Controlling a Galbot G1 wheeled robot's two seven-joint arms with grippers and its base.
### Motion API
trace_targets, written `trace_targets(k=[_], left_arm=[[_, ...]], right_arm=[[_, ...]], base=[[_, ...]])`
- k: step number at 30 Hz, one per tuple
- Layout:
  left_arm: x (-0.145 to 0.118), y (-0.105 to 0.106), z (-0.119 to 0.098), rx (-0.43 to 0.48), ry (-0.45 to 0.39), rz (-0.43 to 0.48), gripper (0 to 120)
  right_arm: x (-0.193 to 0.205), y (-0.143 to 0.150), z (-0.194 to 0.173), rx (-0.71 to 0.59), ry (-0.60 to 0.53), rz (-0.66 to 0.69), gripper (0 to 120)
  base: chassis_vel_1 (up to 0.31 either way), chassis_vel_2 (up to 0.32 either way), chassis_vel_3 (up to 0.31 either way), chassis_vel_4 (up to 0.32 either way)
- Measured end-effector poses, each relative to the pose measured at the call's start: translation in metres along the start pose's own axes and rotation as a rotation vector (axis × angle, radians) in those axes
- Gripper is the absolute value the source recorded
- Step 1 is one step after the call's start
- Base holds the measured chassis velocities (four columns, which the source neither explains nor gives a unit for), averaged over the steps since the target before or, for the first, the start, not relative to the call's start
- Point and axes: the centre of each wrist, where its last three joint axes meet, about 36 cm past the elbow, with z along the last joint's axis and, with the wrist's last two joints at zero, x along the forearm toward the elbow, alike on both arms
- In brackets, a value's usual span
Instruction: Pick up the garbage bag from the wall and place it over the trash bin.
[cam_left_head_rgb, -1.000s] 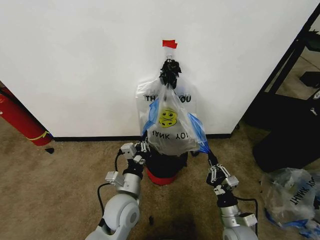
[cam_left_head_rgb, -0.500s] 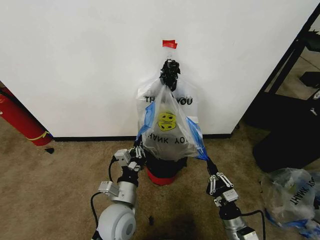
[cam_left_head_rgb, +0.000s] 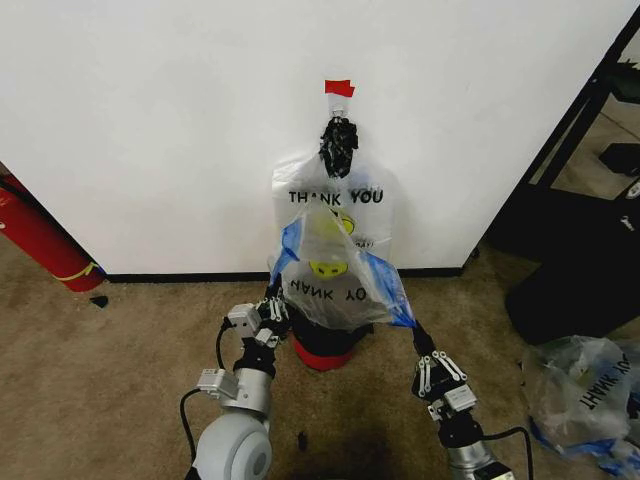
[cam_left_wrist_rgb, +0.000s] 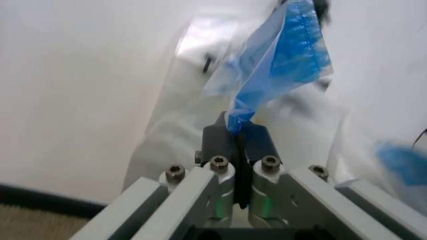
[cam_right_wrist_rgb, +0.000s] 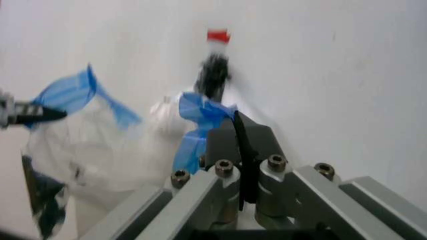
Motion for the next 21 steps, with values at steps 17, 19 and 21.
trace_targets(k=[17,19,21], left_arm=[[0.022,-0.036,-0.074,0.061,-0.117,0.089,0],[0.023,-0.037,-0.078,0.06,-0.116,0.094,0],[0.025,-0.038,-0.082,0.059,-0.114,0.099,0]], right_arm=[[-0.08,-0.014,-0.078,0.04,-0.319,-0.03,0],[-0.083,-0.015,-0.082,0.042,-0.328,-0.035,0],[-0.085,-0.016,-0.084,0.045,-0.321,-0.041,0]], base=[[0.0,0.0,0.0,0.0],[0.0,0.0,0.0,0.0],[0.0,0.0,0.0,0.0]])
